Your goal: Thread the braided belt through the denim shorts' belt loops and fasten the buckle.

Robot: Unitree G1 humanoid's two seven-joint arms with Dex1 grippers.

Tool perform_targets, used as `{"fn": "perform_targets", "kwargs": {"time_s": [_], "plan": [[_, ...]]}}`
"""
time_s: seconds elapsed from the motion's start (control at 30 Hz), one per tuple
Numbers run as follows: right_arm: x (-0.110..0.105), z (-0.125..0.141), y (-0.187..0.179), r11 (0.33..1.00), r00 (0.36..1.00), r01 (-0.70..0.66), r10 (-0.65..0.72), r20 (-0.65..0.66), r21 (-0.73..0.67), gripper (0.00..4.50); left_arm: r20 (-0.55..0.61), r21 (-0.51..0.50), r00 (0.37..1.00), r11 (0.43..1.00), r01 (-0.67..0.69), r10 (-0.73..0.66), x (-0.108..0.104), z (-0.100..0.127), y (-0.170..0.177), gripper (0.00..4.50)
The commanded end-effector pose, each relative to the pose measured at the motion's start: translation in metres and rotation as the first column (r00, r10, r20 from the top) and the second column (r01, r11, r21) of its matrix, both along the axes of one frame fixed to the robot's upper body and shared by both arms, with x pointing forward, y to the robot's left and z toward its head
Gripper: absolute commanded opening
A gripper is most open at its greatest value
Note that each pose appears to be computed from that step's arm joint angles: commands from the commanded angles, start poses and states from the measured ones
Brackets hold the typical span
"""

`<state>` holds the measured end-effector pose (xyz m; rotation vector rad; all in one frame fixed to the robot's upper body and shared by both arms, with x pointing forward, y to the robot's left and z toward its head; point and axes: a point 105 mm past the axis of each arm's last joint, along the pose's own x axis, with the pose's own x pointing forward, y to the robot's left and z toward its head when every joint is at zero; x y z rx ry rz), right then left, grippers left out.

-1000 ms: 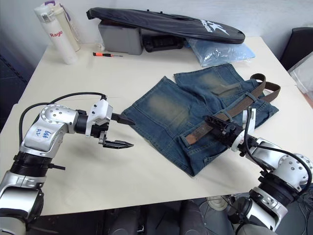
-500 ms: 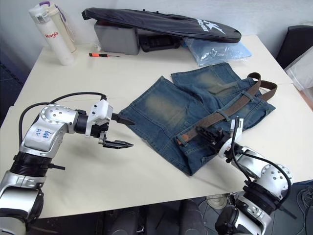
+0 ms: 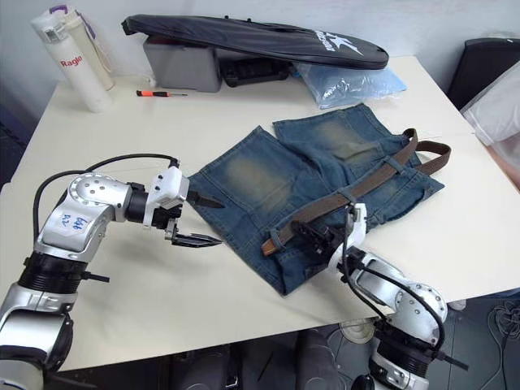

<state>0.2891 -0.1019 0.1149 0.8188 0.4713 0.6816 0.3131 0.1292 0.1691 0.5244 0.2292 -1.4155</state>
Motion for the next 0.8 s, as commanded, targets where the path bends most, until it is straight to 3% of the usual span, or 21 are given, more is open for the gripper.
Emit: {"fn": "perform_targets", "kwargs": {"time_s": [0.03, 0.23, 0.3, 0.4, 0.53, 0.63, 0.8], "plan": [[-0.012, -0.017, 0.026, 0.99, 0.993, -0.117, 0.116, -0.024, -0.084, 0.05, 0.043, 0.005, 0.999, 1.0, 0.021, -0.022, 0.0, 0.009, -0.002, 4.5], [-0.013, -0.021, 0.03, 0.97, 0.989, -0.141, 0.146, 0.009, -0.195, 0.05, 0.043, 0.005, 0.999, 1.0, 0.026, -0.026, 0.0, 0.009, -0.003, 4.5], [-0.012, -0.018, 0.028, 0.978, 0.991, -0.129, 0.133, 0.013, -0.166, 0.05, 0.043, 0.005, 0.999, 1.0, 0.027, -0.028, 0.0, 0.009, -0.004, 4.5], [-0.012, -0.008, 0.023, 0.986, 0.992, -0.116, 0.121, 0.034, -0.117, 1.03, 0.039, 0.005, 0.999, 0.999, 0.035, -0.035, 0.0, 0.008, -0.005, 4.5], [-0.015, 0.009, 0.017, 0.989, 0.989, -0.113, 0.12, 0.08, -0.098, 2.94, 0.033, 0.001, 0.999, 0.999, 0.043, -0.043, -0.001, 0.007, -0.006, 4.5], [-0.025, 0.022, 0.005, 0.972, 0.977, -0.141, 0.168, 0.133, -0.19, 4.42, 0.017, -0.011, 0.998, 0.998, 0.059, -0.059, -0.003, 0.006, -0.009, 4.5], [-0.043, 0.035, -0.017, 0.896, 0.943, -0.191, 0.28, 0.177, -0.402, 4.48, -0.015, -0.037, 0.996, 0.996, 0.086, -0.087, -0.009, 0.005, -0.016, 4.5]]}}
